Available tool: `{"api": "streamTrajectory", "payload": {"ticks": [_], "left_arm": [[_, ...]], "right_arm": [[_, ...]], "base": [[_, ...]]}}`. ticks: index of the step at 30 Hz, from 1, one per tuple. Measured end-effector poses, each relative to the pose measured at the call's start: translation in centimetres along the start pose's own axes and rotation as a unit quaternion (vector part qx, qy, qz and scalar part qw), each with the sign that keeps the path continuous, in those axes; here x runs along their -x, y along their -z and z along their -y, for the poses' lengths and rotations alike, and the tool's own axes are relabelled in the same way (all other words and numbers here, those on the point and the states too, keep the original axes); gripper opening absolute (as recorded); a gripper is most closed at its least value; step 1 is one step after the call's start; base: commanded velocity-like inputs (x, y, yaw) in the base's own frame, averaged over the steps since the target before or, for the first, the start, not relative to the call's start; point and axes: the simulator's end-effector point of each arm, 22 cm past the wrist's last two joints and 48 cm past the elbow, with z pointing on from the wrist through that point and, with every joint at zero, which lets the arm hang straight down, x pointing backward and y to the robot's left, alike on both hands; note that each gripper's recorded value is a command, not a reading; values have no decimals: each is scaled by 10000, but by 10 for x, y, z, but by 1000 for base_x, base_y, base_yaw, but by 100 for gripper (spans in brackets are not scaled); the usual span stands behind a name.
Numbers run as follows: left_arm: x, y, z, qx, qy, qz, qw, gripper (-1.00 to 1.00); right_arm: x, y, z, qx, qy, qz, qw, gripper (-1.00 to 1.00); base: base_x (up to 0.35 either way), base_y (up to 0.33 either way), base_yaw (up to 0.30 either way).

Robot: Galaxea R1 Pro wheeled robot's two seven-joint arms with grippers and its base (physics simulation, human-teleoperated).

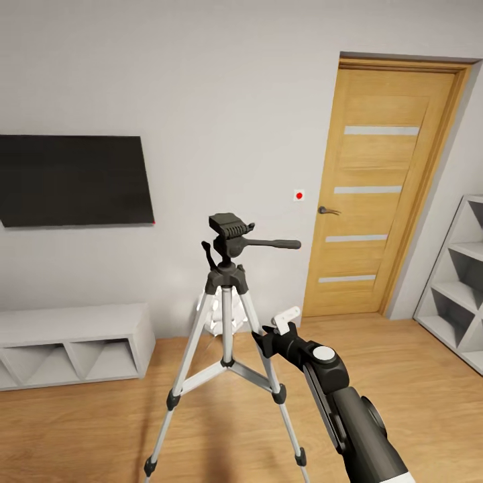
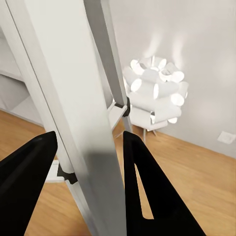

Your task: Attach the digital camera to the camera tripod in the bedroom.

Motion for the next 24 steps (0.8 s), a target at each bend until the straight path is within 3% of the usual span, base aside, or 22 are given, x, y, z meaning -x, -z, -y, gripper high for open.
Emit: {"api": "streamTrajectory", "payload": {"ticks": [12, 16, 24], "left_arm": [[0, 0, 0, 0, 0, 0, 10000, 100], [0, 0, 0, 0, -1, 0, 10000, 100], [0, 0, 0, -1, -5, 3, 10000, 100]], "right_arm": [[0, 0, -1, -1, -10, 2, 10000, -100], [-23, -9, -2, -2, -20, -227, 9997, -100], [-38, -20, -6, 51, 6, -168, 9998, -100]], "base": [[0, 0, 0], [0, 0, 0], [0, 0, 0]]}}
